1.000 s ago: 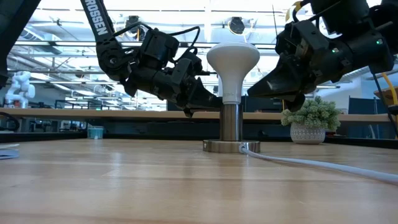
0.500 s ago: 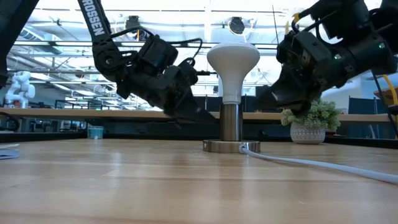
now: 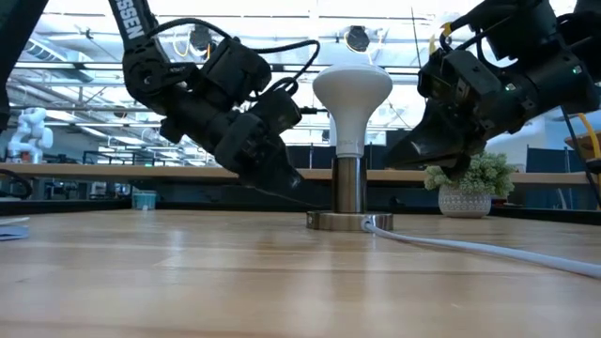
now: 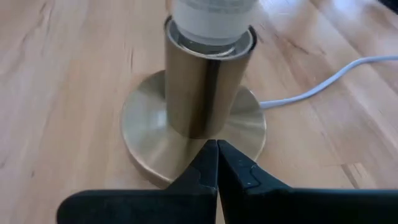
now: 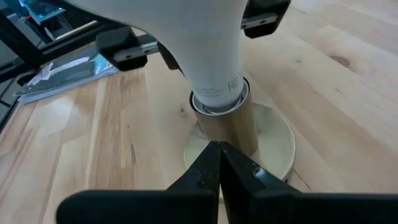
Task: Screw lightbulb
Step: Insert the lightbulb into the lamp
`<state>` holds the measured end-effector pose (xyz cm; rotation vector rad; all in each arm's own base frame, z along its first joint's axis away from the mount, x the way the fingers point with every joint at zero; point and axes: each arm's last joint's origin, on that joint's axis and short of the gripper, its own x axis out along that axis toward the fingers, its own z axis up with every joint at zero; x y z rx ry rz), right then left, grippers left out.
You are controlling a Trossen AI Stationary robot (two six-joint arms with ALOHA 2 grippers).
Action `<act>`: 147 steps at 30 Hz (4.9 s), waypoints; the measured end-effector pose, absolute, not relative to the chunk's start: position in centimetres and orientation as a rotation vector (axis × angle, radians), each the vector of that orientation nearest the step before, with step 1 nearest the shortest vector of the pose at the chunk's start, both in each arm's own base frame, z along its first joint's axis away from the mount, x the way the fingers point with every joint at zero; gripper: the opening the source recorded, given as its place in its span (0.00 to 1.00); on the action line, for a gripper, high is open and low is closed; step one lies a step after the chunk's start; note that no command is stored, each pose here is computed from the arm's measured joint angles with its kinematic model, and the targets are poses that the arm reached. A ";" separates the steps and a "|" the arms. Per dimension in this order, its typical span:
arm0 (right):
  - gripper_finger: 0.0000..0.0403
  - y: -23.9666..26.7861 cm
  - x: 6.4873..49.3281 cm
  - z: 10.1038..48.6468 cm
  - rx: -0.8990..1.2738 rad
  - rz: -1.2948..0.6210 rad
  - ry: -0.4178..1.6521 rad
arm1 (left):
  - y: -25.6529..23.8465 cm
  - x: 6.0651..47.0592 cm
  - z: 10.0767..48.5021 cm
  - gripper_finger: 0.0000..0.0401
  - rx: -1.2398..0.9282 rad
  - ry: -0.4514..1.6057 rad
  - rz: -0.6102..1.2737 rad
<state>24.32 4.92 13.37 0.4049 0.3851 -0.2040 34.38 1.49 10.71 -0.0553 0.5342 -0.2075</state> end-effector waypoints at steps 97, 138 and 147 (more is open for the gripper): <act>0.00 2.6 23.9 14.6 0.401 -0.479 0.290 | 1.3 35.5 8.6 0.00 -0.481 0.321 0.529; 0.00 1.4 27.4 14.6 0.252 -0.320 0.408 | 1.1 35.6 8.6 0.00 -0.398 0.371 0.424; 0.00 2.0 26.2 14.8 0.364 -0.303 0.513 | 1.1 35.5 9.3 0.00 -0.285 0.395 0.384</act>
